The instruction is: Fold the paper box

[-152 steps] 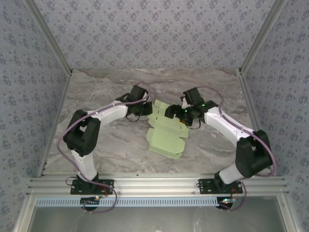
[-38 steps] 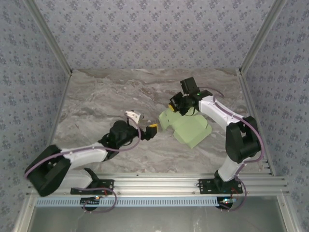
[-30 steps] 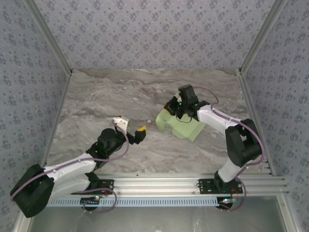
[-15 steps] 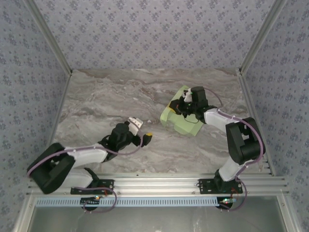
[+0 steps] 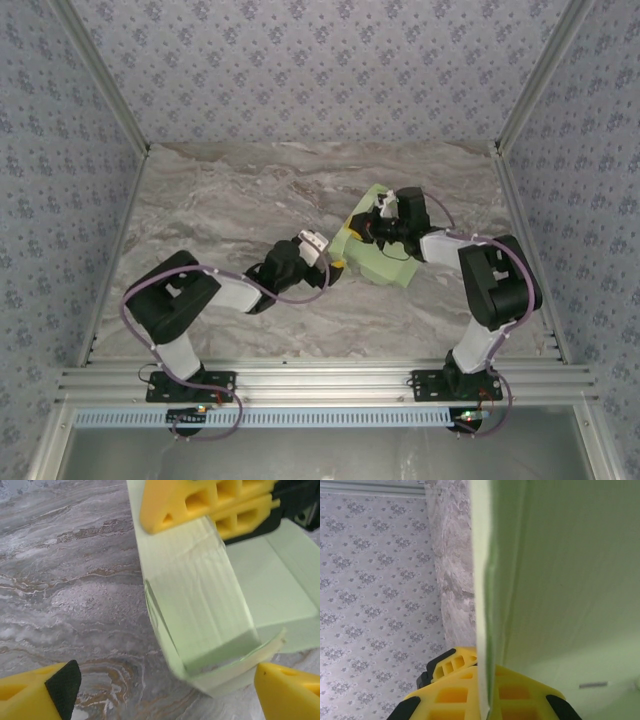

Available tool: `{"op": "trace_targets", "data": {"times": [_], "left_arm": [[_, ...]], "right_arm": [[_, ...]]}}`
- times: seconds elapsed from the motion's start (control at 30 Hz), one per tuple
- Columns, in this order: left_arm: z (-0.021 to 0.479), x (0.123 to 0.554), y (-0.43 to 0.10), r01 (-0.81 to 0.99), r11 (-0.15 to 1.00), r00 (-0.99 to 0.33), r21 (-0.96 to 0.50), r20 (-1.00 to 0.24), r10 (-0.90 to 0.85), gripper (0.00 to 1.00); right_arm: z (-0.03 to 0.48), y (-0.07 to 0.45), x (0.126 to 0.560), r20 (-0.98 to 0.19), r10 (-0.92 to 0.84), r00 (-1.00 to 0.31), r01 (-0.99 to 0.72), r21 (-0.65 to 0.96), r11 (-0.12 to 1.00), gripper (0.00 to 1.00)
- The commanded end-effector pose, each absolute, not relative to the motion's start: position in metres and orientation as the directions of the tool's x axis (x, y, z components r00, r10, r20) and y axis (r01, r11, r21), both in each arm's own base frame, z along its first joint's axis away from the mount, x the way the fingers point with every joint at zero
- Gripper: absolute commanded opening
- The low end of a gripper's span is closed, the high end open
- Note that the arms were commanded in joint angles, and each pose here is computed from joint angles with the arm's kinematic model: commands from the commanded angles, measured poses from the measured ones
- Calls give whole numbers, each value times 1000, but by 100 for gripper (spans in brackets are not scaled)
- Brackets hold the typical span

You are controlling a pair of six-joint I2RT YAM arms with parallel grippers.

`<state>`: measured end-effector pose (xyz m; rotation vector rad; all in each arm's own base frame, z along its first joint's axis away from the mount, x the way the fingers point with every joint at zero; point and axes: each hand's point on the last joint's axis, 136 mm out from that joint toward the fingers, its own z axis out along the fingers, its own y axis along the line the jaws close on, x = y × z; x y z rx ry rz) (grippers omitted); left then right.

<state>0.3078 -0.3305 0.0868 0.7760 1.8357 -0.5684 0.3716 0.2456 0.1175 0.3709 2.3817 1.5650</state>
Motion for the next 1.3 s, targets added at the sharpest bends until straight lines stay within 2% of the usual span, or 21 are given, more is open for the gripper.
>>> {"op": "trace_targets", "data": {"times": [0.0,0.2,0.33,0.6,0.77,1.0,1.13,1.27], "left_arm": [[109,316,-348,745,666,-211,-34,-959,188,88],[109,315,-370,778,627,-197,-41,-964,181,74],[109,305,-381,789,612,-187,-46,-968,169,74],[101,289,-389,754,655,-193,-50,-970,149,72],[108,283,-361,701,707,-207,-94,-975,76,80],[125,268,-310,652,754,-201,-81,-977,69,84],[128,270,-269,595,801,-199,-61,-977,74,84],[132,268,-235,550,834,-199,-39,-976,86,80]], "right_arm": [[110,246,366,-58,341,-938,77,926,370,6],[101,242,362,-57,354,-934,91,918,387,6],[101,241,362,-60,355,-933,86,920,382,6],[113,242,360,-99,382,-919,44,936,348,6],[128,241,364,-123,416,-901,21,945,326,6],[162,269,374,-177,410,-895,-61,958,281,5],[170,298,379,-184,401,-898,-86,964,250,5],[170,329,384,-127,397,-909,-57,981,183,4]]}}
